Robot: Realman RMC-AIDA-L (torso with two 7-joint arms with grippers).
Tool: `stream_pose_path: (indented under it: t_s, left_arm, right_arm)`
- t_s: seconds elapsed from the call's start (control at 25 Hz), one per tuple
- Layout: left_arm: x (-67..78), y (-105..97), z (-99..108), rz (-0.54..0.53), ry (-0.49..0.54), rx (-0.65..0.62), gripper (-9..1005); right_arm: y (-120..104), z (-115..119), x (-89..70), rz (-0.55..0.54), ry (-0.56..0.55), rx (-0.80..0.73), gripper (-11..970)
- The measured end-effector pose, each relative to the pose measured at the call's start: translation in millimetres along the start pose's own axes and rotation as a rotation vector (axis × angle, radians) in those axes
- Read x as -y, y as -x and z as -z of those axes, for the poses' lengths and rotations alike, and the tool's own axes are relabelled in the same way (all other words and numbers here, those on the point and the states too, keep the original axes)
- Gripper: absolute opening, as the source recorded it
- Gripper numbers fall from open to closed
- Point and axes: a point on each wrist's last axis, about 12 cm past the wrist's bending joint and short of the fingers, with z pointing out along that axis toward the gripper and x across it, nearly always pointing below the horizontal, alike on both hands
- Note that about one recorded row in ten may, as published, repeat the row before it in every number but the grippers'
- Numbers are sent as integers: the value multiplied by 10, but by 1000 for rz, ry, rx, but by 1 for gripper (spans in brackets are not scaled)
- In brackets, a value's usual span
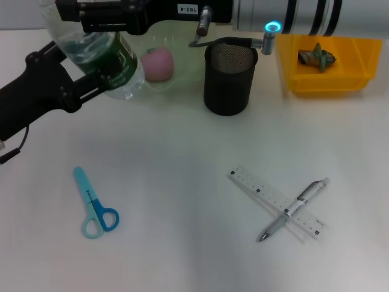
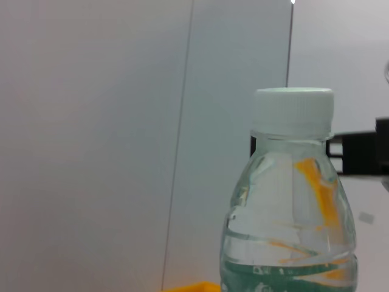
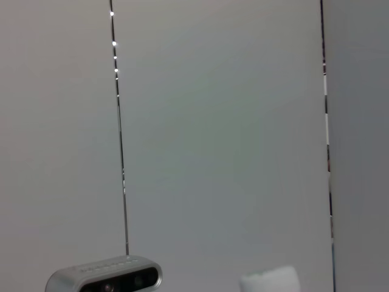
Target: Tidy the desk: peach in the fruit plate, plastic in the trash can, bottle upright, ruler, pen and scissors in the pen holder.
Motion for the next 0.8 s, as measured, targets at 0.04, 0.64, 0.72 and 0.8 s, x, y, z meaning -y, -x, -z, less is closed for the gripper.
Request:
stream_pose_path:
  t_s: [0.04,0.64,0.72,0.8]
  left_arm:
    - [5,-7,-8,-4,-9,-12,770]
    - [10,27,-67,-45,-69,-78,772]
    - [9,32,-68,-47,-69,-78,771]
    - [8,33,-69,-47,-70,-78,771]
  right_arm:
    - [9,-7,-1,7,2,-5,790]
    - [101,-107,2,25,-6,-101,786]
    - [92,-121,2,16,-3,-112,785]
    - [80,-125,4,12,-3,-125,785]
